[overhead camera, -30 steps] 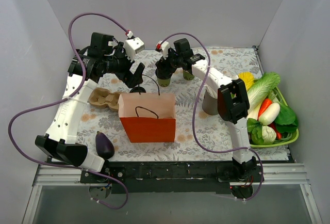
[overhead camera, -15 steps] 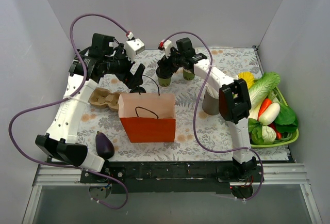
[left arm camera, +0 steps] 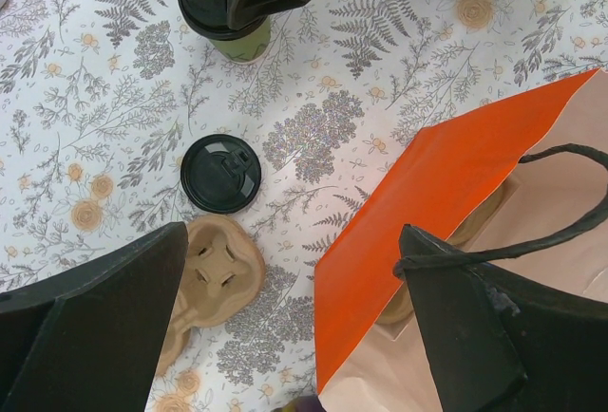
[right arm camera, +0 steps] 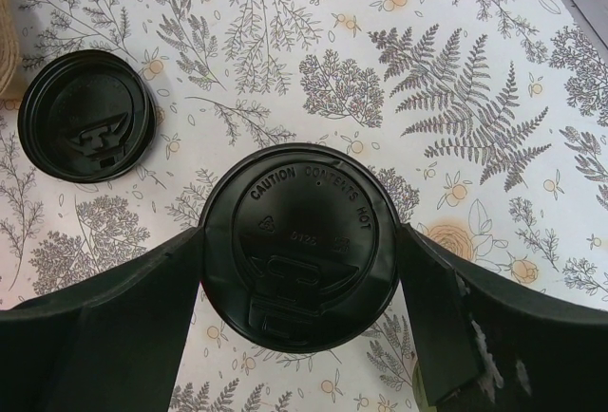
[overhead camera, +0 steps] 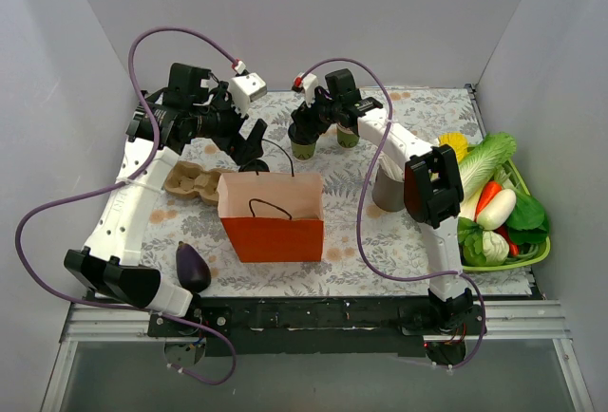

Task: Pack the takeout coffee

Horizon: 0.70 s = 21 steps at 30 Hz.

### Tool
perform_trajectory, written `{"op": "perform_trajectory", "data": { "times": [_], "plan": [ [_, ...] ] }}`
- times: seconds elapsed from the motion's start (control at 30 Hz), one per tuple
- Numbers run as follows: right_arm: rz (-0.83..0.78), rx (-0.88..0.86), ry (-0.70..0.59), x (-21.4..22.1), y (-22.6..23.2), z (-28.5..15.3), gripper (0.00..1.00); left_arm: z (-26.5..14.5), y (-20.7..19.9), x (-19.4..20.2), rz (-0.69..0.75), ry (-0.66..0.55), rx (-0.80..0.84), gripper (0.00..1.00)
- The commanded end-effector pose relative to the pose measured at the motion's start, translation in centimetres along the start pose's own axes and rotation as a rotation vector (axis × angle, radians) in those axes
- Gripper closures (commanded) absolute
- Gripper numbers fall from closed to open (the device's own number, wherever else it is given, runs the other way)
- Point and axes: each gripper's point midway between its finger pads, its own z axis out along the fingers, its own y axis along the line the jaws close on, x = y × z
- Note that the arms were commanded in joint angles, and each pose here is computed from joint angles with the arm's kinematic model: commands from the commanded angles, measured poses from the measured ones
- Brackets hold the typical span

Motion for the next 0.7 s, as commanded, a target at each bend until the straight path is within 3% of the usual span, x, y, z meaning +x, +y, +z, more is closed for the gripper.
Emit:
{"op": "perform_trajectory", "data": {
  "times": [0.0, 0.43, 0.67],
  "plan": [
    [0.004, -0.007, -0.004, -1.0, 0.6, -1.7, 0.13, -1.4, -0.6, -0.6, 0.018, -0.037, -0.012, 0.05],
    [0.027, -0.002, 0.022, 0.1, 0.7, -1.5, 0.1, -1.0, -0.4, -0.3, 0.016, -0.03, -0.012, 0.04],
    [-0.019, -0.004, -0.003, -1.6, 0.9, -2.9, 0.25, -0.9, -0.4, 0.1, 0.019, -0.024, -0.015, 0.05]
  ]
}}
